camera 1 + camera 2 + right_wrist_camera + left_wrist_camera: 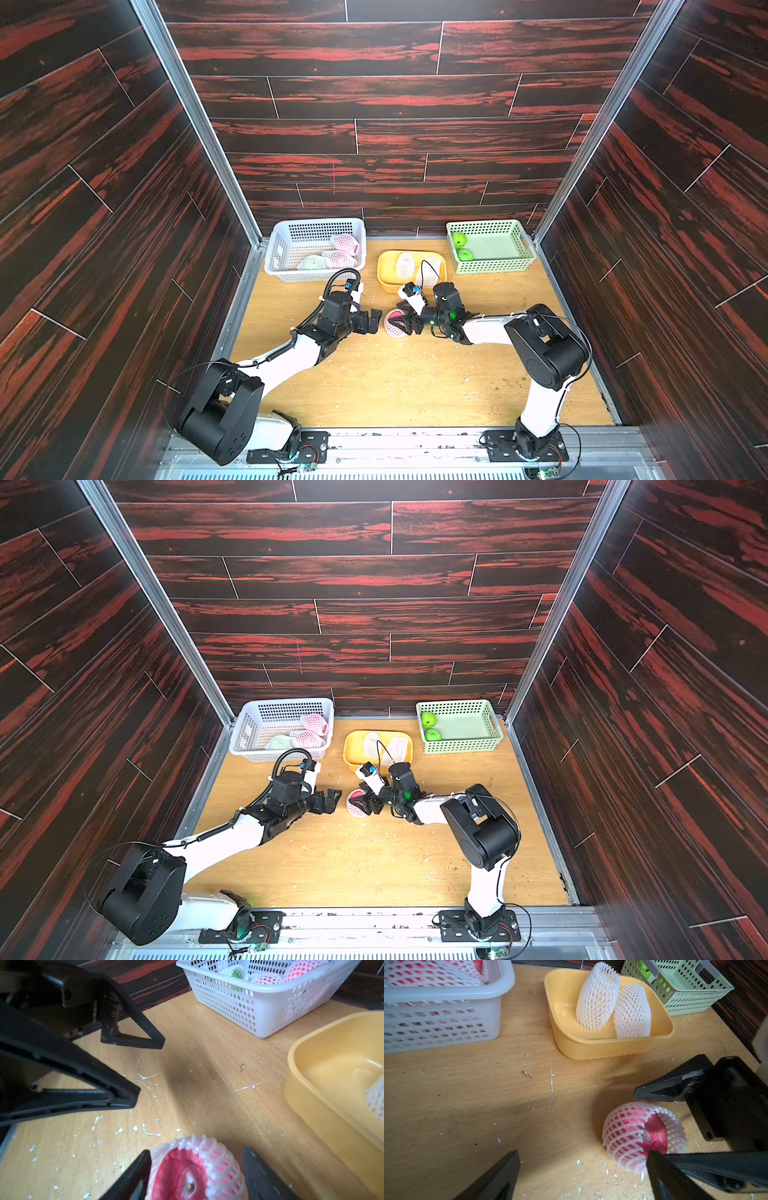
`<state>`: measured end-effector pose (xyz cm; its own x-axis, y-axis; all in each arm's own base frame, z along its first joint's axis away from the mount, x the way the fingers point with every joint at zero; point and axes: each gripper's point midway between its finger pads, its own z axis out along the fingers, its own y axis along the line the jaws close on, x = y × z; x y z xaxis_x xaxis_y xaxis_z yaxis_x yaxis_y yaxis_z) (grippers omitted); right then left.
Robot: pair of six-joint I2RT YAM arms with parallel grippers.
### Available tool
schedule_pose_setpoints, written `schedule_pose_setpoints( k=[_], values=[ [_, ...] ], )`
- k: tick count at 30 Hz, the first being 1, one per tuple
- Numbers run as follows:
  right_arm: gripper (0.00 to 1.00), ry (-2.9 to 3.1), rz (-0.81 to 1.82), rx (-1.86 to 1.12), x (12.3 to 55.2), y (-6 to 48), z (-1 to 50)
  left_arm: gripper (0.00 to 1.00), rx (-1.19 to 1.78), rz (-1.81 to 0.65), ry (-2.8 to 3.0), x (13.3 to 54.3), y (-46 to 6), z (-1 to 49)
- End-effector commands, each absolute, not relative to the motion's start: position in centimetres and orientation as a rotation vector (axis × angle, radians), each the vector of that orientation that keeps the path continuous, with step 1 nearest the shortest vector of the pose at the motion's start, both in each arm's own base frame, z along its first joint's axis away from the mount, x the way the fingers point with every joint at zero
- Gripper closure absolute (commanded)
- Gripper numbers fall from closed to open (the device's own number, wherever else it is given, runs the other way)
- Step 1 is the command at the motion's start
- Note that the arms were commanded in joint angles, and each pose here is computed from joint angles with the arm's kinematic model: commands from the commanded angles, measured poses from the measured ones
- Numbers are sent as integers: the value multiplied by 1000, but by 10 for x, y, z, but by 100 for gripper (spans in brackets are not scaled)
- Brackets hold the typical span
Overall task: Remove foam nets from apples
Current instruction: Remove the foam net from the apple.
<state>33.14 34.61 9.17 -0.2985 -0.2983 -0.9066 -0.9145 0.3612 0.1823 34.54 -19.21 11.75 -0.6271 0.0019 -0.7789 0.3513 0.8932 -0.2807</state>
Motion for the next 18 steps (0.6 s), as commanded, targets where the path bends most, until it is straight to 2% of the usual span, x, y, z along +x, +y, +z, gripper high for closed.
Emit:
schedule_pose_setpoints(
  k=[1, 6, 10, 14, 18],
  values=[
    [23, 1779, 972, -1055, 335, 349, 110, 0, 250, -520, 2174, 350, -192, 129],
    [34, 1805, 989, -1048, 336, 347, 109, 0, 250, -520, 2169, 350, -192, 129],
    [37, 1832, 996, -1025, 341, 342, 101, 0, 249, -519, 2175, 350, -192, 127],
    [35, 1856, 995, -1024, 344, 343, 93, 0, 247, -517, 2178, 349, -191, 125],
    [45, 1866, 1004, -1026, 345, 344, 90, 0, 243, -514, 2177, 348, -190, 125]
  ],
)
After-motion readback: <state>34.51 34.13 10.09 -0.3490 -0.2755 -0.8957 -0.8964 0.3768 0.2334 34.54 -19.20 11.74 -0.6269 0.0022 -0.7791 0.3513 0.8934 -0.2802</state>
